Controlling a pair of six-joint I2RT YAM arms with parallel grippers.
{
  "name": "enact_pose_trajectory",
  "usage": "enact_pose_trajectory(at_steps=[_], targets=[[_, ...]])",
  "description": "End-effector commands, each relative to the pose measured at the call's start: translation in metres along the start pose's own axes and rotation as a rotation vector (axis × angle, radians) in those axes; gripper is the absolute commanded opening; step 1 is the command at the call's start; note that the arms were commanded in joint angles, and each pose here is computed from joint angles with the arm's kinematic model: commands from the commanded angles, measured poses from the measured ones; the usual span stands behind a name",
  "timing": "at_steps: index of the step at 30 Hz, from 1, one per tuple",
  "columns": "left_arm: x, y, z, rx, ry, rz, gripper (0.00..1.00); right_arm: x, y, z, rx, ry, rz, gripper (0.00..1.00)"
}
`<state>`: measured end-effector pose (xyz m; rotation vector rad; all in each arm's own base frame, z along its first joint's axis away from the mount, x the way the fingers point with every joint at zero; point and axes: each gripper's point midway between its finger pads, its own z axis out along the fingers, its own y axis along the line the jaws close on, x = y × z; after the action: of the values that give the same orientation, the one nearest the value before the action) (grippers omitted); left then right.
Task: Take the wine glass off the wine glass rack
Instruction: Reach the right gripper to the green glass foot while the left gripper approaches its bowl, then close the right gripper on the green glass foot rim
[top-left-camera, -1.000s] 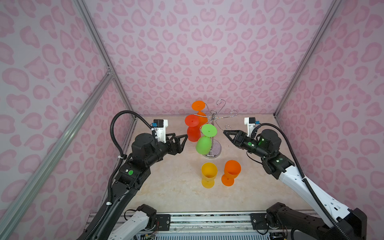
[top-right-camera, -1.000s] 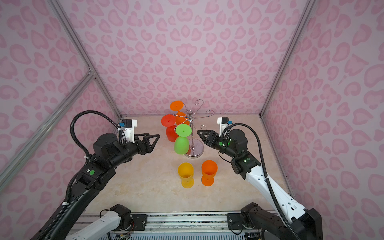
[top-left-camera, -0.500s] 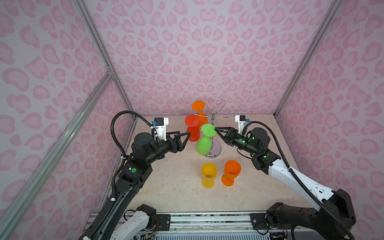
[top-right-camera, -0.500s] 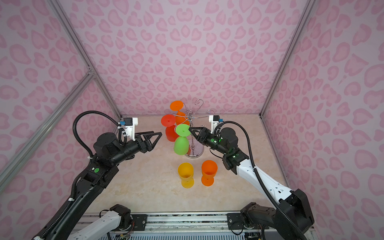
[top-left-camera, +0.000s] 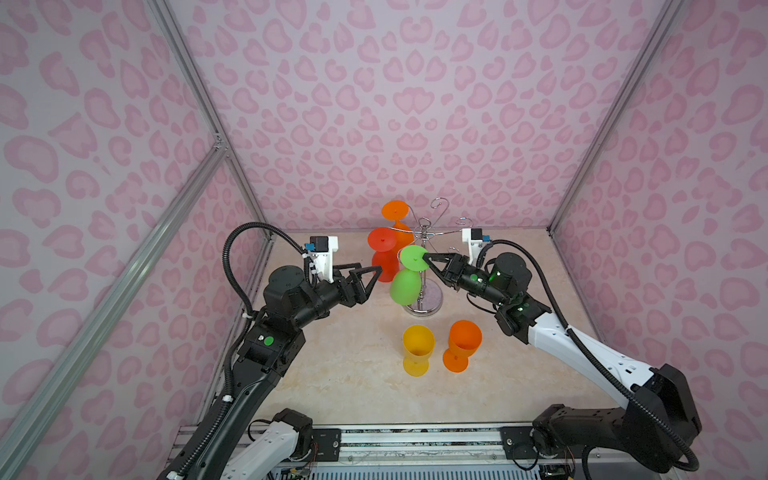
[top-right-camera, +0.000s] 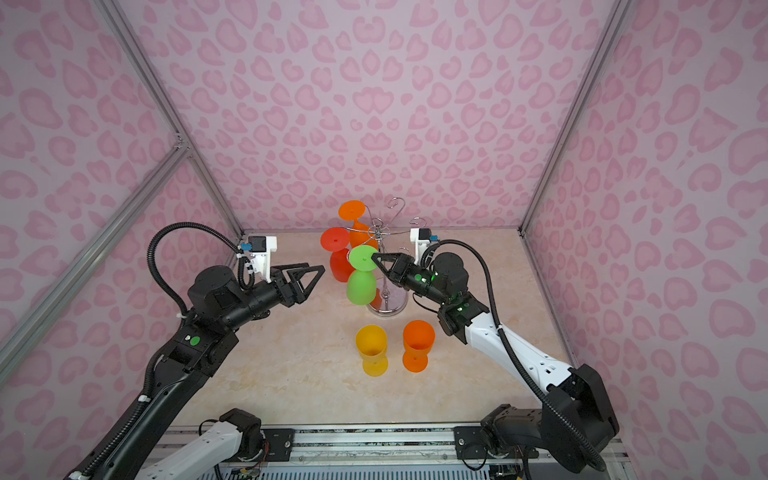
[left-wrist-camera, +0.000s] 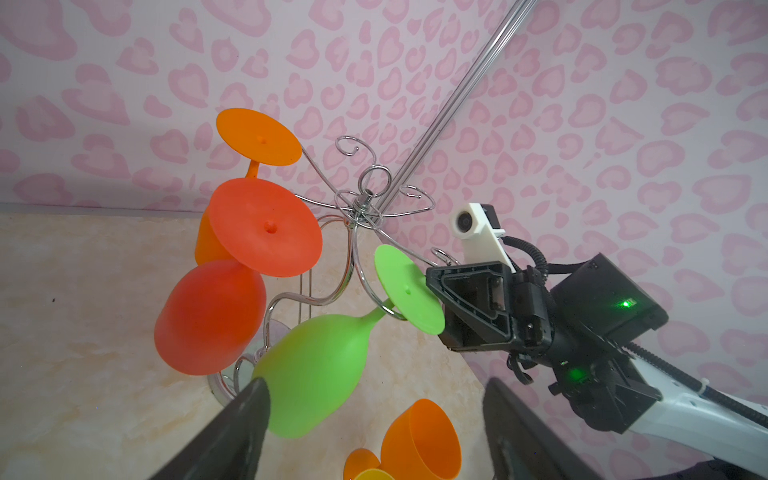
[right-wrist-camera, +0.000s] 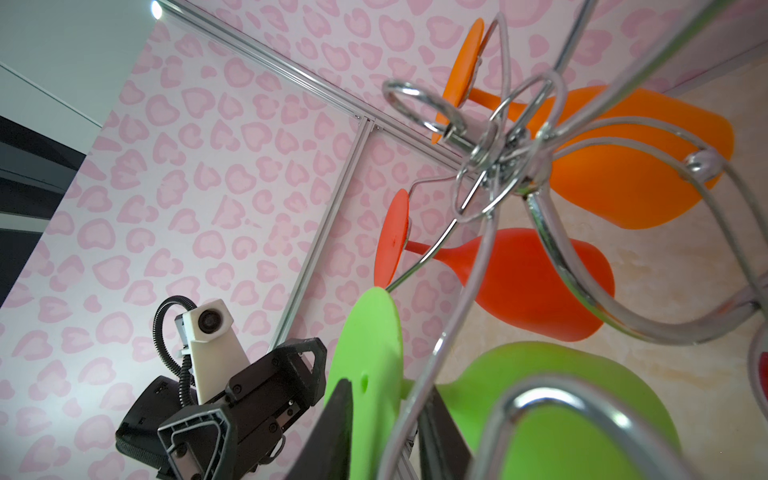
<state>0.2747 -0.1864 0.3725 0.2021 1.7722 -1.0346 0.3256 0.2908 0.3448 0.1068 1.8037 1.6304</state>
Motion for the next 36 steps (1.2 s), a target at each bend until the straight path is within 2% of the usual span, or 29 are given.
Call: enact_pose_trajectory(at_steps=[1, 16, 36], targets=[[-0.004, -0.004, 0.0, 0.024, -0.017, 0.026, 0.82, -0.003, 0.008, 0.001, -0.024, -0.006, -0.02, 0.25], [-0.003, -0.003, 0.001, 0.024, -0.012, 0.024, 0.82, -0.002, 0.01, -0.003, -0.004, -0.001, -0.018, 0.08], [-0.004, -0.003, 0.008, 0.032, 0.009, 0.021, 0.82, -0.007, 0.019, -0.009, 0.047, 0.003, 0.001, 0.0]])
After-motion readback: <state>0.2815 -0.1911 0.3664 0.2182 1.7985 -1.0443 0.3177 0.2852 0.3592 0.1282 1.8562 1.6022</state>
